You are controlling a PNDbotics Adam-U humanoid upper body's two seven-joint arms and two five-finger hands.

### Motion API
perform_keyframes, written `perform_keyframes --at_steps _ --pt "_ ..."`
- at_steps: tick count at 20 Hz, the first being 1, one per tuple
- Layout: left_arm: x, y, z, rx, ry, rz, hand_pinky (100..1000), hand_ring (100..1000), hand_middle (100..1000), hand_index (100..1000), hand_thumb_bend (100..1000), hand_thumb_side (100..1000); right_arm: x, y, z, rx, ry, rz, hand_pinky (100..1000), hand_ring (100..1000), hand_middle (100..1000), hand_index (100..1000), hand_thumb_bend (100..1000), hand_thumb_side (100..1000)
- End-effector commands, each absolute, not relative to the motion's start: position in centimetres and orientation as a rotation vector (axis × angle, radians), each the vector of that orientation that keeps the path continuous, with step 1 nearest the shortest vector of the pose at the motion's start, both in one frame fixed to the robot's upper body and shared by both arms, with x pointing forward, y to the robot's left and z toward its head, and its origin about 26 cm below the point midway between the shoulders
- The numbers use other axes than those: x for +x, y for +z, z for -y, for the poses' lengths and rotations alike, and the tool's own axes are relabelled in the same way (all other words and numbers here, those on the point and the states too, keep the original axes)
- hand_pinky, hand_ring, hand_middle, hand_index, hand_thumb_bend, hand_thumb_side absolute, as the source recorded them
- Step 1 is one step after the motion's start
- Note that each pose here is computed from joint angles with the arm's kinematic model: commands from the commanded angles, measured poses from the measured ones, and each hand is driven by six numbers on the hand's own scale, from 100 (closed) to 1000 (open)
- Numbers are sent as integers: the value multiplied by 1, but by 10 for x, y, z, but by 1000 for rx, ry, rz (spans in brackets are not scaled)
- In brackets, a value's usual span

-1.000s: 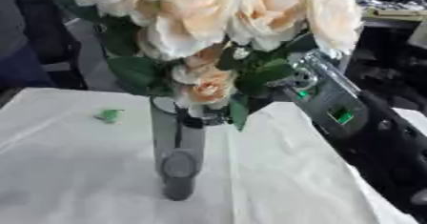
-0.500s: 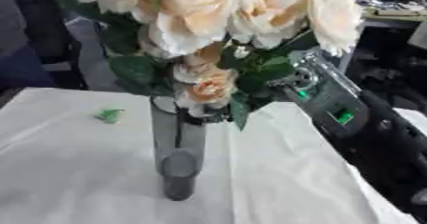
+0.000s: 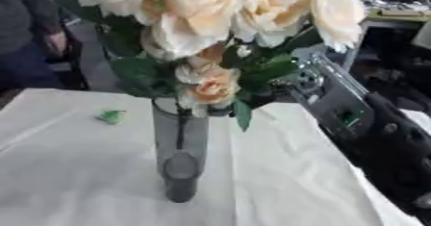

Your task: Arrange flowers into the vase.

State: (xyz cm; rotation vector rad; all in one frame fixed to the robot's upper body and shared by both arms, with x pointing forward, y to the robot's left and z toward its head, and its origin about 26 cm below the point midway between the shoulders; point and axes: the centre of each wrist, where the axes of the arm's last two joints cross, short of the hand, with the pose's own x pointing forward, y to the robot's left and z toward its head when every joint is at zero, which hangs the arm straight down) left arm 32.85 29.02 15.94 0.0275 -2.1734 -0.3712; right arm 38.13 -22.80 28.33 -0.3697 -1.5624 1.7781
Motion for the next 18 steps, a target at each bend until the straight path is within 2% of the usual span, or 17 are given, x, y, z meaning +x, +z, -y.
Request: perform_keyframes --at_steps 1,12,18 --pt "328 169 -297 61 -387 2194 571 491 631 698 1000 846 381 294 239 -429 1769 1557 996 1000 1000 1000 372 866" --pt "327 168 -298 69 -381 2190 571 491 631 698 1000 846 379 288 252 -436 1751 1527 996 1000 1000 1000 362 870" --pt "327 167 -301 84 -369 2192 572 491 632 698 1000 847 376 278 276 -465 1691 1486 990 1000 1000 1000 355 869"
